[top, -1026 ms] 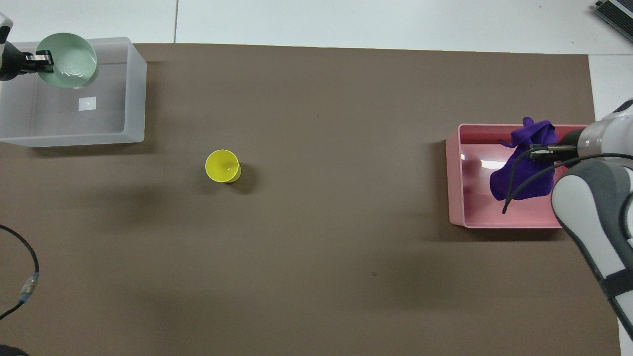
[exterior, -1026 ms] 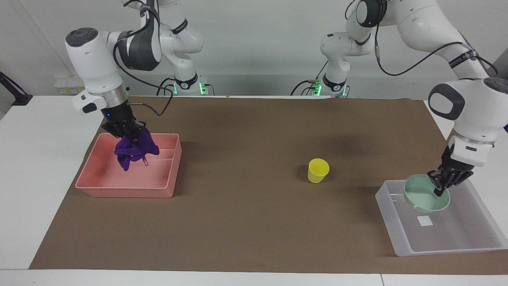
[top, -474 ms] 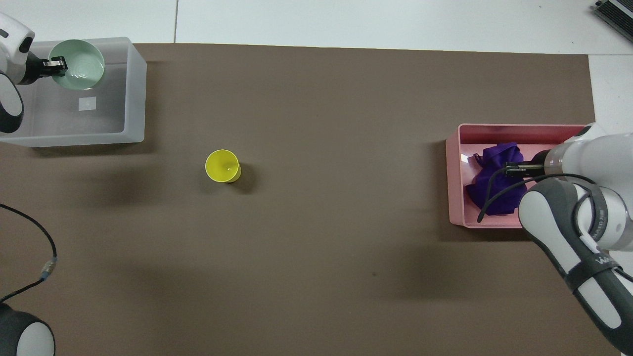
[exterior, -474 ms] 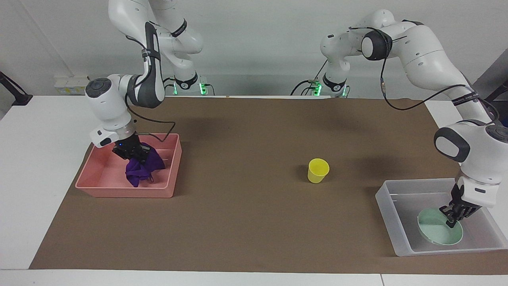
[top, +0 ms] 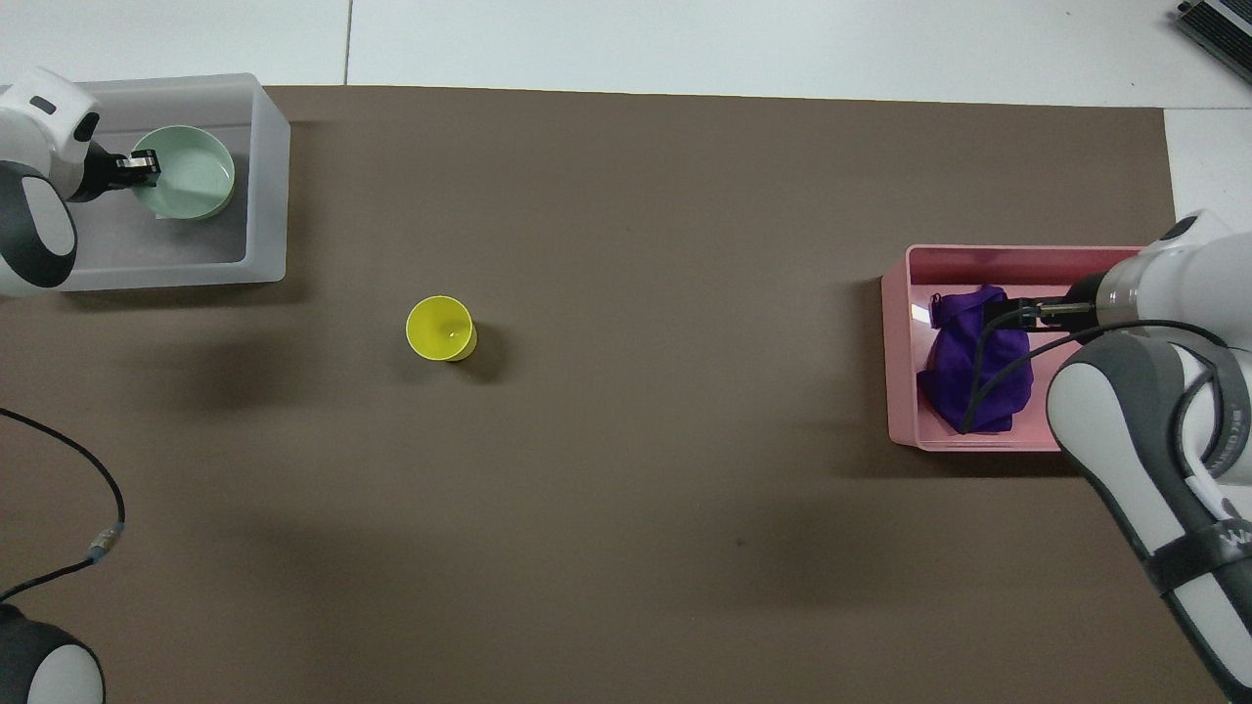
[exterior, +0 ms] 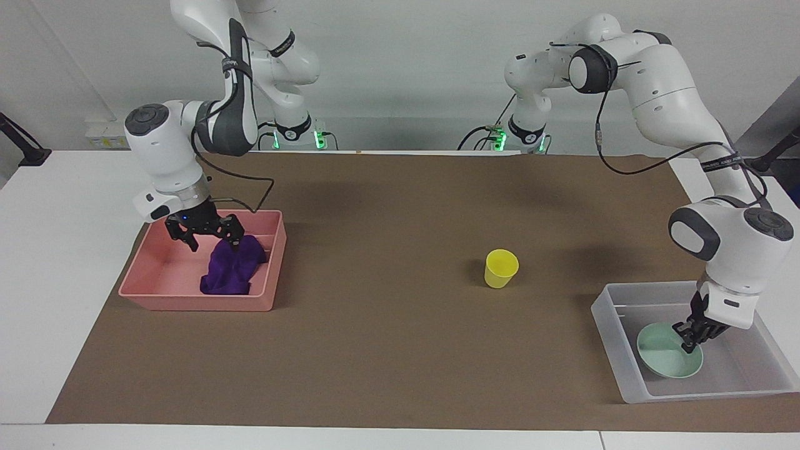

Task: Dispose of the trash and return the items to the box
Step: 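Release the cloth in the pink box while the left gripper lowers the bowl, then move the left gripper from the clear box to the yellow cup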

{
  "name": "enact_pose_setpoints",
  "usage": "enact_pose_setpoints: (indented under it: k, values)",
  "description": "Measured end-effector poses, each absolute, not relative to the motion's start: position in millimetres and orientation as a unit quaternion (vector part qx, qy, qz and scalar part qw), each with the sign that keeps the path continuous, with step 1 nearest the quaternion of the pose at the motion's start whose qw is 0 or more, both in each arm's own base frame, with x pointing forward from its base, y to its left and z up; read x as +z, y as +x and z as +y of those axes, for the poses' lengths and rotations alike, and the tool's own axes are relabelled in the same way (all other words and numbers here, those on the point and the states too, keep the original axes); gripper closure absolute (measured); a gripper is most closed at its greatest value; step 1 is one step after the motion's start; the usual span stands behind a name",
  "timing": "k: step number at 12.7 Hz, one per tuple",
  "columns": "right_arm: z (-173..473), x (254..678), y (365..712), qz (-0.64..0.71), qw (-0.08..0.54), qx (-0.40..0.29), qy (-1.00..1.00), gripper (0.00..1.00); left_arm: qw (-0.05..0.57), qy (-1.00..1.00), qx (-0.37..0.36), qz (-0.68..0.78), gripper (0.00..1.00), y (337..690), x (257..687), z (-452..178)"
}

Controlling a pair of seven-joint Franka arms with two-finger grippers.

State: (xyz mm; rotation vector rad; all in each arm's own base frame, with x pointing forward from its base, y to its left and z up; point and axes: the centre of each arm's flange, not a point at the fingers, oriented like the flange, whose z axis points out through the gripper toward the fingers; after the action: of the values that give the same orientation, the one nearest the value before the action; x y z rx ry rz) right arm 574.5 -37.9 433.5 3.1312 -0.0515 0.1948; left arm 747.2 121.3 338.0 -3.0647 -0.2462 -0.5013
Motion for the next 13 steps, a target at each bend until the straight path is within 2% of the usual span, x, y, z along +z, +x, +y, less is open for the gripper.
enact_pose_setpoints:
  k: [3, 4, 5, 6, 9, 13]
  values:
    - [12, 466, 568, -0.031, 0.014, 0.047, 0.998, 0.00, 0.012, -0.986, -0.156, -0.057, 0.38, 744, 359, 116]
    - [16, 484, 566, -0.032, 0.015, 0.040, 0.999, 0.00, 0.009, -0.987, -0.151, -0.049, 0.28, 741, 374, 110]
    - [16, 505, 564, -0.034, 0.016, 0.034, 0.999, 0.00, 0.005, -0.988, -0.145, -0.042, 0.12, 737, 394, 102]
    - [14, 525, 562, -0.037, 0.016, 0.031, 0.999, 0.00, 0.001, -0.989, -0.141, -0.035, 0.02, 730, 415, 92]
    - [12, 581, 555, -0.040, 0.017, 0.031, 0.999, 0.00, -0.015, -0.992, -0.127, -0.014, 0.00, 689, 457, 55]
    - [10, 630, 545, -0.044, 0.018, 0.024, 0.999, 0.00, -0.034, -0.995, -0.097, 0.008, 0.00, 626, 459, 20]
